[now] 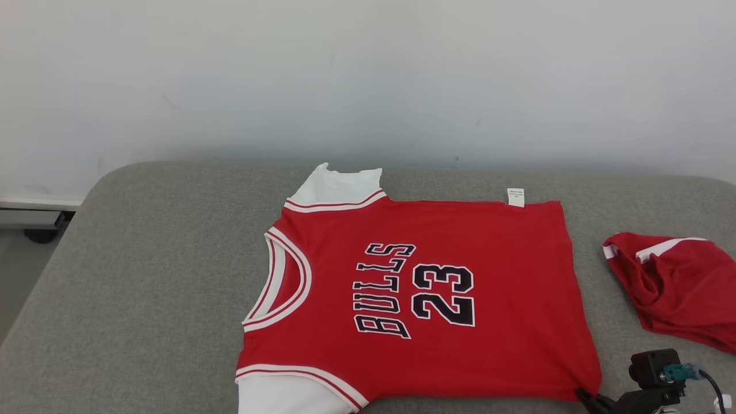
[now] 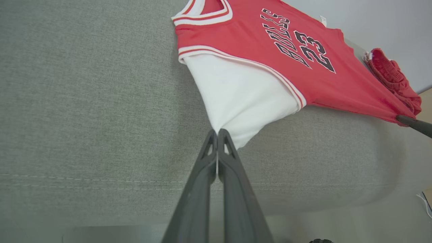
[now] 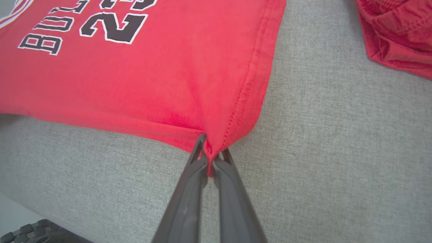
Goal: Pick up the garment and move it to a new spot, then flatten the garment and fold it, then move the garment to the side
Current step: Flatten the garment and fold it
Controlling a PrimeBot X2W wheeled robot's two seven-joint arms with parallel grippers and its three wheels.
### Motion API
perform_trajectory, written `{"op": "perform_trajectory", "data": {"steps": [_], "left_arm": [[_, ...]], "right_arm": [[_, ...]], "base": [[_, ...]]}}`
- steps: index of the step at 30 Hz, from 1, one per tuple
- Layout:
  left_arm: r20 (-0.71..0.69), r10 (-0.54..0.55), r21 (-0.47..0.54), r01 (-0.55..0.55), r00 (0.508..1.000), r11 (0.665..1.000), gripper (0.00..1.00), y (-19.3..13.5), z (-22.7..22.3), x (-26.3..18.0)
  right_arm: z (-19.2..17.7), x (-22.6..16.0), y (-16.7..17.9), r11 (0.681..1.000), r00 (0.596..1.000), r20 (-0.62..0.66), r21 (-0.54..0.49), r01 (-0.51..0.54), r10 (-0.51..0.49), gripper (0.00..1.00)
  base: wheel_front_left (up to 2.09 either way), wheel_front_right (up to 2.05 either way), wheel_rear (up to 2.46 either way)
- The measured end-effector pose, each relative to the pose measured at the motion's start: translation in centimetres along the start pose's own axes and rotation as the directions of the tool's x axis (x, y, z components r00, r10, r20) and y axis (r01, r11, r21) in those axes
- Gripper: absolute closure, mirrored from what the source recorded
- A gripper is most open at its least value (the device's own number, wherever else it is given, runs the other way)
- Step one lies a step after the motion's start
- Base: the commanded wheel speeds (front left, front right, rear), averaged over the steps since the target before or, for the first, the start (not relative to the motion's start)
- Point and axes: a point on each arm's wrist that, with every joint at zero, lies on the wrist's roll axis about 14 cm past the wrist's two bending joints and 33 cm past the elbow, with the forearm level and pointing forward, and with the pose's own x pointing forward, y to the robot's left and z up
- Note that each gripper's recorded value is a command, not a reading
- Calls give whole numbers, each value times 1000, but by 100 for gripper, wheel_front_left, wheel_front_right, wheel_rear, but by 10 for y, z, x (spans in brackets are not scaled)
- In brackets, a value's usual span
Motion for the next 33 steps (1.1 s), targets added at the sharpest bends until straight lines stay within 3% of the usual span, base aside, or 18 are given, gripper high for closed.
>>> {"op": "perform_trajectory", "data": {"steps": [9,19,20,21,33], "left_arm": [[-29,-32,-52,30,999,998,100,-11,1,-8],[-90,2,-83,-9,996,996,100,-3,-8,-5],[-86,9,-86,-16,996,996,85,-2,-7,-4],[-77,18,-92,-25,997,995,0,1,-4,-3],[25,57,-120,-54,998,991,0,12,28,-1]], "right_arm": [[-16,-8,-2,1000,998,-66,11,23,-22,100],[-16,-7,0,1000,995,-99,7,27,-27,97],[-16,-8,0,999,995,-99,10,31,-30,60],[-19,-8,0,999,994,-110,14,32,-30,0],[12,-15,9,989,1000,-6,148,-25,27,0]], "base": [[0,0,0],[0,0,0],[0,0,0],[0,0,0],[0,0,0]]}}
